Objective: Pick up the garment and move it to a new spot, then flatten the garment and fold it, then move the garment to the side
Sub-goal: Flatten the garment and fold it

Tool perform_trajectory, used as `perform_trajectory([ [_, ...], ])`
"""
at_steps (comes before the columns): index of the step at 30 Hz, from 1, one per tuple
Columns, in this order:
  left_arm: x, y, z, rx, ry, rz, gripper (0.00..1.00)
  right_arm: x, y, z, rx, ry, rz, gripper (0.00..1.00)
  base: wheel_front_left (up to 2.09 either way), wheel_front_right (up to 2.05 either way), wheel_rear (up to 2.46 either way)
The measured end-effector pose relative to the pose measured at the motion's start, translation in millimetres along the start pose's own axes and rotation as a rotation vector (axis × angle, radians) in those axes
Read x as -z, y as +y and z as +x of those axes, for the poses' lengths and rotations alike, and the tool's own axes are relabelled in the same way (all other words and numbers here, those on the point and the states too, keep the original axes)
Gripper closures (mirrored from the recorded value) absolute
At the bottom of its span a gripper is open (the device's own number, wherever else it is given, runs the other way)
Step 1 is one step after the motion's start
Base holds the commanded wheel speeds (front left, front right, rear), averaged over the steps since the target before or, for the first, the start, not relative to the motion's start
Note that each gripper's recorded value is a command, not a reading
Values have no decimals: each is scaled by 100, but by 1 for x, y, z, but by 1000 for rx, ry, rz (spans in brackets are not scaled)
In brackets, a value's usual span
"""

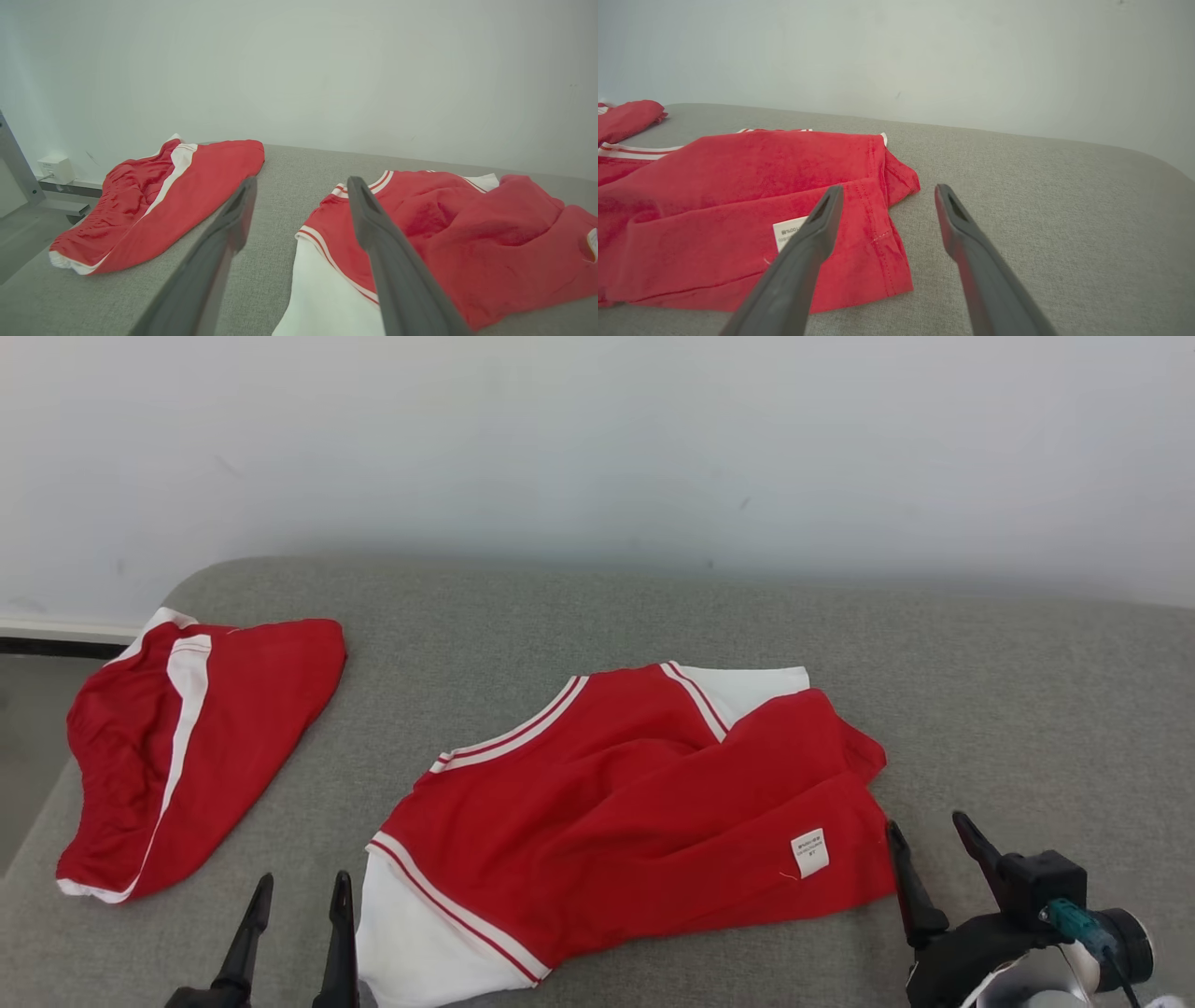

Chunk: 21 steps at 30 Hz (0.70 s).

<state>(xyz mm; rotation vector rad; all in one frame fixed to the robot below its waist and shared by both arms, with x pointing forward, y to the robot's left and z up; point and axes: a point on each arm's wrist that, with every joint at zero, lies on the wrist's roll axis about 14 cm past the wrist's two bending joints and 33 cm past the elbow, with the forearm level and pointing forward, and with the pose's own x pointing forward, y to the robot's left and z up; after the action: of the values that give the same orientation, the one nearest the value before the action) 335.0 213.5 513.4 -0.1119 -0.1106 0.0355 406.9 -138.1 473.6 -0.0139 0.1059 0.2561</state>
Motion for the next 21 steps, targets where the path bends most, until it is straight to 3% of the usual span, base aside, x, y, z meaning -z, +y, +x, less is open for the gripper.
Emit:
perform_trajectory([
  [13,7,22,-7,-77,26,-3,0,56,12,32,-81,211,-25,0,0,0,0],
  [15,8,23,-7,-82,30,-3,0,60,14,32,-85,221,-18,76,0,0,0],
  [16,10,24,-8,-87,34,-5,0,64,15,33,-88,232,-16,100,0,0,0],
  [21,13,27,-7,-97,46,-6,0,63,17,37,-89,207,6,100,0,0,0],
])
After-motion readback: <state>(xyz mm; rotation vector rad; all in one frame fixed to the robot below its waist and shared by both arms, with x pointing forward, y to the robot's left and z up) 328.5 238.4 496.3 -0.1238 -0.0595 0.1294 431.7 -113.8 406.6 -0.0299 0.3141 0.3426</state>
